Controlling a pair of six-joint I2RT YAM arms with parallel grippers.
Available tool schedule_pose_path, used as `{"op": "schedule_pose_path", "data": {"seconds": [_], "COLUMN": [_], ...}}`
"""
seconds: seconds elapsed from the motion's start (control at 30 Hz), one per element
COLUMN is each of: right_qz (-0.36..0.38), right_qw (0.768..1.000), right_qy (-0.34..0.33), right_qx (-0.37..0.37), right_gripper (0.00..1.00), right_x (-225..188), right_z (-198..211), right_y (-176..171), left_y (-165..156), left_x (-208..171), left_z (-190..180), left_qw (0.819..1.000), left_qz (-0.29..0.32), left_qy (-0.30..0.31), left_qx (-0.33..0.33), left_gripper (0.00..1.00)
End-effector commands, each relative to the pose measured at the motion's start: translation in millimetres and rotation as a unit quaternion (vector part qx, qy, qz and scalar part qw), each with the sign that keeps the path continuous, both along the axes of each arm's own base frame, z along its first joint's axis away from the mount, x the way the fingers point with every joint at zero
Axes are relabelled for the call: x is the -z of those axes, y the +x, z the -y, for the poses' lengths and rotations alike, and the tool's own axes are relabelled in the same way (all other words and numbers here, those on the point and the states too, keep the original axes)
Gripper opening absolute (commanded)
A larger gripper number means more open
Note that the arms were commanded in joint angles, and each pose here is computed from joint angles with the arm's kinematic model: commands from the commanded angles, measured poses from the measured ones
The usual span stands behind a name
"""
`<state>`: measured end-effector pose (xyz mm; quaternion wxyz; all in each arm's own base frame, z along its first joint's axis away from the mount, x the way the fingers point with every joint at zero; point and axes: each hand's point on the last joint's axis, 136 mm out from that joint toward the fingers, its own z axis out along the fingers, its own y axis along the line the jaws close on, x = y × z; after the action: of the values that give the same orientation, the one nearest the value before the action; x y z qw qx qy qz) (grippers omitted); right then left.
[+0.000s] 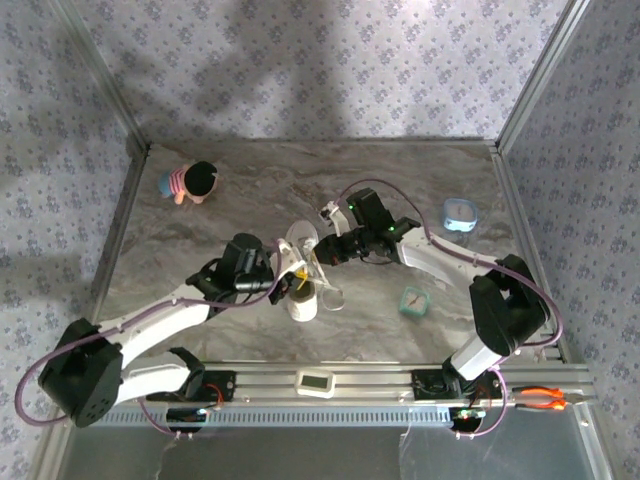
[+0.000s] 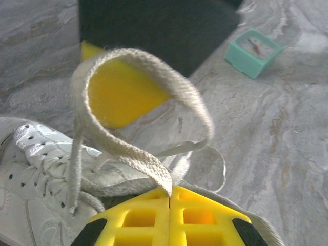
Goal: Tie the shoes
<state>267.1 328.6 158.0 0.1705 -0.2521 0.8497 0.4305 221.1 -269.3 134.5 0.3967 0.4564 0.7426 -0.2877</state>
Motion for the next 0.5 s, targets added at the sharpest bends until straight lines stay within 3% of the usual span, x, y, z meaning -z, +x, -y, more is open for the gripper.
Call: {"op": "schedule_pose_path", "data": {"seconds": [0.0, 0.17, 0.47], "right_qz": [0.009, 0.013, 0.013], "right_qw": [1.000, 1.000, 1.000], "right_qy": [0.000, -0.001, -0.005], "right_qx": [-0.001, 0.000, 0.001], "right_gripper": [0.00, 0.00, 0.00], "right_x": [-6, -8, -6], "right_z": [2, 5, 8], "right_y": [-5, -6, -8], "left_y": [26, 44, 50], "left_x": [-14, -5, -21], "left_z": [6, 5, 9], "left_qw": [0.999, 0.997, 0.994], "left_qz": [0.013, 0.012, 0.000], "left_qy": [-0.022, -0.007, -0.054], "left_qx": [-0.044, -0.076, -0.093], "left_gripper": [0.00, 0.00, 0.00]}}
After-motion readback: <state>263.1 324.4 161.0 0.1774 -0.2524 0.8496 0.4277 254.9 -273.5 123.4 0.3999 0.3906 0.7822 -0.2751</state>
